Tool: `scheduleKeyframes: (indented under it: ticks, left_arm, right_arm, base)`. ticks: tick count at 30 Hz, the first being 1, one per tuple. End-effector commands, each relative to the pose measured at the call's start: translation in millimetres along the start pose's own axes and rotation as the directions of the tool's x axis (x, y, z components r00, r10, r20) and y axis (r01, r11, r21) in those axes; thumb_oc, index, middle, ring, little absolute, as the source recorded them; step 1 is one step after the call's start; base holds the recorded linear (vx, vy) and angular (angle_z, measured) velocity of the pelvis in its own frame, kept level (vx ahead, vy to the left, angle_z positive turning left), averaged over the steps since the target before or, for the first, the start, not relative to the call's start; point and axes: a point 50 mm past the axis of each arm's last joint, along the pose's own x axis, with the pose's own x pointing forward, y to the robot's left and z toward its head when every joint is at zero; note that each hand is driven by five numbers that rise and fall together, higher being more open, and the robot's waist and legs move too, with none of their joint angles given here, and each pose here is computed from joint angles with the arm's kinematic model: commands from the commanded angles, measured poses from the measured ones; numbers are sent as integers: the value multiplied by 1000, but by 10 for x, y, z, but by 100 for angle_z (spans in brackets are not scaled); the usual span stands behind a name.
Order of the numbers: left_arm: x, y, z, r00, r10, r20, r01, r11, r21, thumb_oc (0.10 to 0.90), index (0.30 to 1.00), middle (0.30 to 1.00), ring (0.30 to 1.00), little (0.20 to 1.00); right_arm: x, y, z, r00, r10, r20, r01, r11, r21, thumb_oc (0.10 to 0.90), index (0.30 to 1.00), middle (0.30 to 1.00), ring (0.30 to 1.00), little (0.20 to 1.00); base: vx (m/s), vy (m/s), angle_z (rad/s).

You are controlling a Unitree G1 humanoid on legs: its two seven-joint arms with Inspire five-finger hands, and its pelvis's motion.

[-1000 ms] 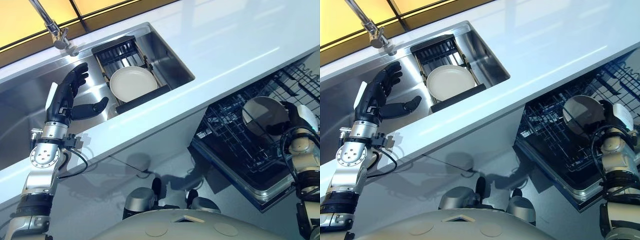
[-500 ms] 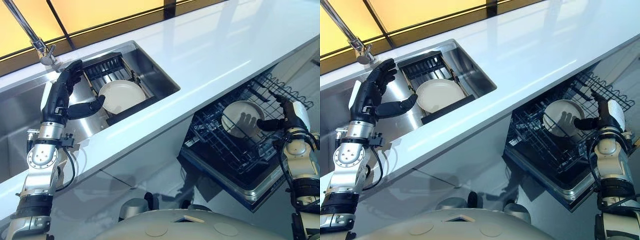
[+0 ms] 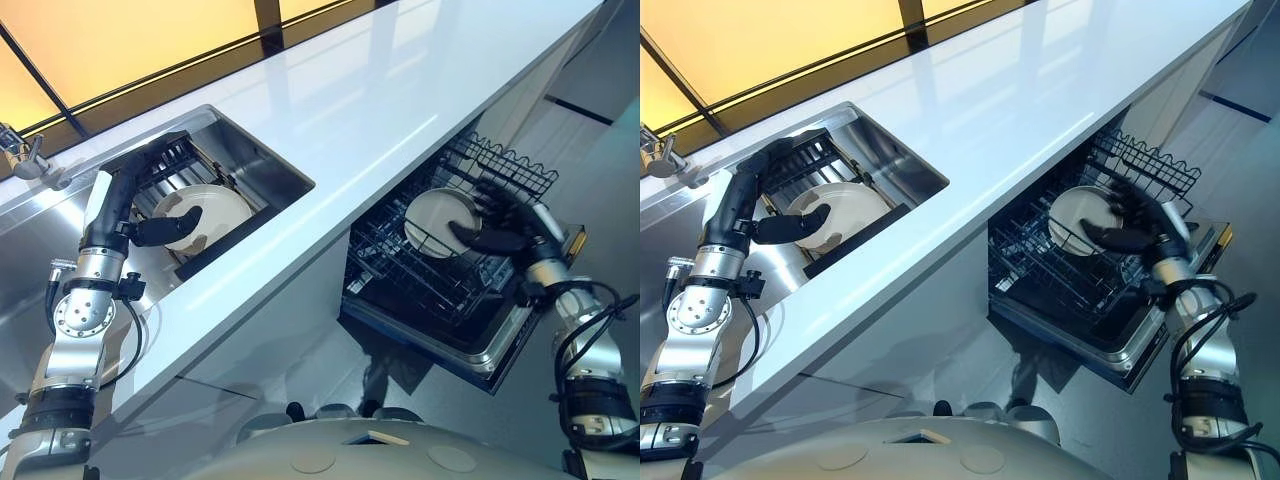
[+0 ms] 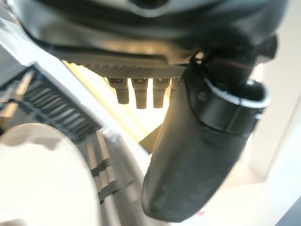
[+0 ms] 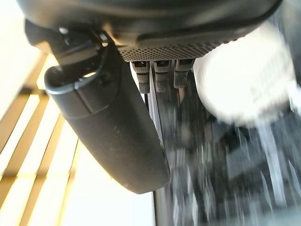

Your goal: Pick up plates and place into dishwasher.

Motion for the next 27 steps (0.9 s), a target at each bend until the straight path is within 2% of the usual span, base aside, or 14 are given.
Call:
scheduleKeyframes:
  ticks: [1, 3, 10, 16, 18, 27]
  left_arm:
    - [291, 495, 188, 991, 114, 67, -124, 978, 167, 800, 900, 900, 900, 900]
    - [332, 575, 128, 993, 114, 11, -113, 967, 228, 800, 900, 900, 900, 900]
    - [374, 790, -80, 974, 135, -182, -55, 920, 388, 800, 900, 900, 900, 900]
    - [387, 1023, -141, 943, 230, -240, -82, 861, 502, 800, 900, 900, 900, 900]
    - [400, 1153, -113, 933, 270, -239, -130, 869, 477, 800, 900, 900, 900, 900]
    - [487, 1245, -13, 924, 330, -193, -228, 881, 414, 800, 900, 900, 900, 900]
  right_arm:
    - [93, 169, 449, 942, 252, 223, -260, 966, 6, 800, 900, 900, 900, 900]
    - [102, 273, 335, 928, 320, 192, -337, 939, 64, 800, 900, 900, 900, 900]
    - [83, 657, 73, 844, 531, 75, -536, 839, 93, 800, 900, 900, 900, 900]
    - [37, 852, -52, 774, 633, -22, -630, 773, 79, 800, 900, 900, 900, 900]
    - [3, 905, -106, 755, 654, -56, -648, 756, 95, 800, 900, 900, 900, 900]
    - [-95, 989, -328, 753, 637, -165, -634, 770, 76, 800, 900, 900, 900, 900]
  base:
    - [15, 100, 0]
    - [15, 101, -4]
    - [37, 111, -14]
    - [82, 128, -20]
    - [83, 133, -18]
    - [71, 86, -8]
